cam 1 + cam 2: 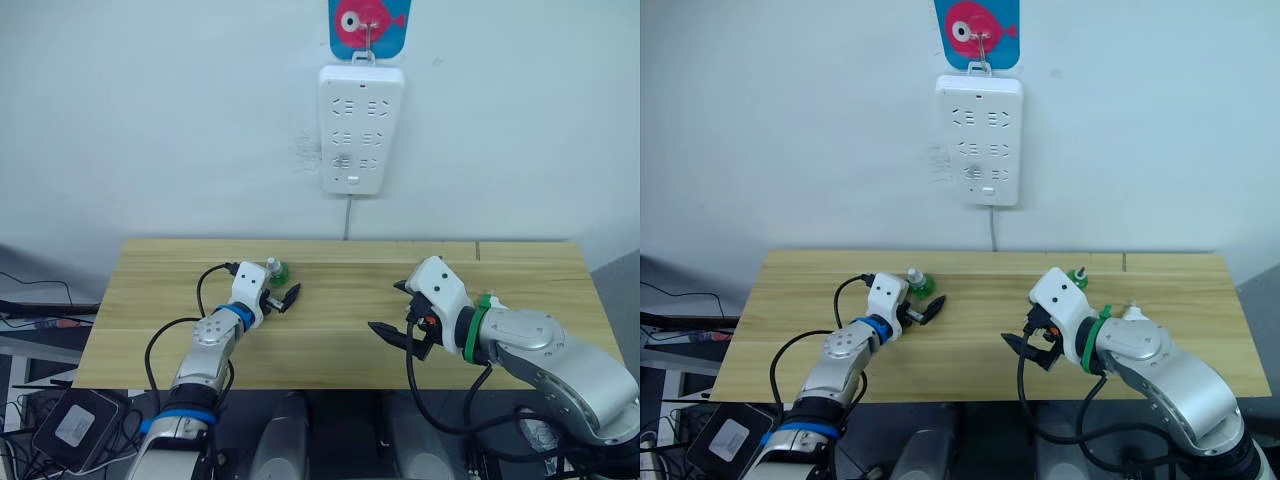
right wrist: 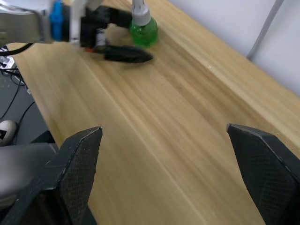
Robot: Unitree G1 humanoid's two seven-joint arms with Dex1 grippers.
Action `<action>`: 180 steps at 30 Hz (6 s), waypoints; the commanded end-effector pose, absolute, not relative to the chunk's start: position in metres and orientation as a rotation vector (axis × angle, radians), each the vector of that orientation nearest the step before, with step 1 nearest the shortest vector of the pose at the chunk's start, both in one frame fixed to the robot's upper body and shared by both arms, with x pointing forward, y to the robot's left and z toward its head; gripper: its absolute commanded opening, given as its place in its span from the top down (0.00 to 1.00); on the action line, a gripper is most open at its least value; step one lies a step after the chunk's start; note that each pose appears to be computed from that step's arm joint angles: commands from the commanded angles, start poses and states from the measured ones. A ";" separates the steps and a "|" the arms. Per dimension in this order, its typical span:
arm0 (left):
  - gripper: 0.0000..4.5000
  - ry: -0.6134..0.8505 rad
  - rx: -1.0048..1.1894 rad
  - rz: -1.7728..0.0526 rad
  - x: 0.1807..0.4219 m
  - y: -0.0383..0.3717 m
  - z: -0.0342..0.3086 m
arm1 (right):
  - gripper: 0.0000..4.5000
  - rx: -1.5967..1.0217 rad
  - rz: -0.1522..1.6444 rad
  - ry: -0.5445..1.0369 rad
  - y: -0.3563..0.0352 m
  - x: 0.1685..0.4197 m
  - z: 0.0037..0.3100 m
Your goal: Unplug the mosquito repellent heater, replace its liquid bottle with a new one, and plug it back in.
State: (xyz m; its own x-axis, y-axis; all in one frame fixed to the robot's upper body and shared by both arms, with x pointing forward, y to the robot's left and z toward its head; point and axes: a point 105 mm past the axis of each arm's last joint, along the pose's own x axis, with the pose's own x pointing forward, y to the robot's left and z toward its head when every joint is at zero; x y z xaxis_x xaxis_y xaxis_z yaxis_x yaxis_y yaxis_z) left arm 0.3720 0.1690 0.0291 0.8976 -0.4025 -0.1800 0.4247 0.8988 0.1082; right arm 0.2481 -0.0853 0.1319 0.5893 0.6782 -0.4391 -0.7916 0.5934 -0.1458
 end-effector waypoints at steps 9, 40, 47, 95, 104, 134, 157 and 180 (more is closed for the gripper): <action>0.26 0.187 0.102 -0.382 0.359 0.172 0.009 | 0.00 -0.349 0.880 0.330 -0.086 0.241 0.140; 0.49 -0.019 0.384 -1.511 0.303 0.054 0.173 | 0.00 -0.245 1.217 0.040 -0.048 0.260 0.212; 0.49 -0.018 0.394 -1.522 0.305 0.052 0.178 | 0.00 -0.285 1.189 0.001 -0.037 0.270 0.208; 0.48 -0.032 0.182 -1.450 0.303 0.059 0.179 | 0.76 -0.300 1.226 -0.073 -0.044 0.267 0.211; 0.48 -0.076 0.306 -1.524 0.290 0.058 0.179 | 0.76 -0.315 1.430 -0.023 -0.045 0.259 0.206; 0.48 -0.069 0.194 -1.253 0.313 0.051 0.168 | 0.22 -0.233 0.800 -0.223 -0.037 0.265 0.205; 0.49 0.008 0.307 -1.590 0.261 0.067 0.161 | 0.77 -0.439 1.631 0.085 -0.048 0.256 0.192; 0.49 -0.062 0.291 -1.458 0.279 0.059 0.154 | 0.00 -0.338 1.037 -0.127 -0.039 0.267 0.211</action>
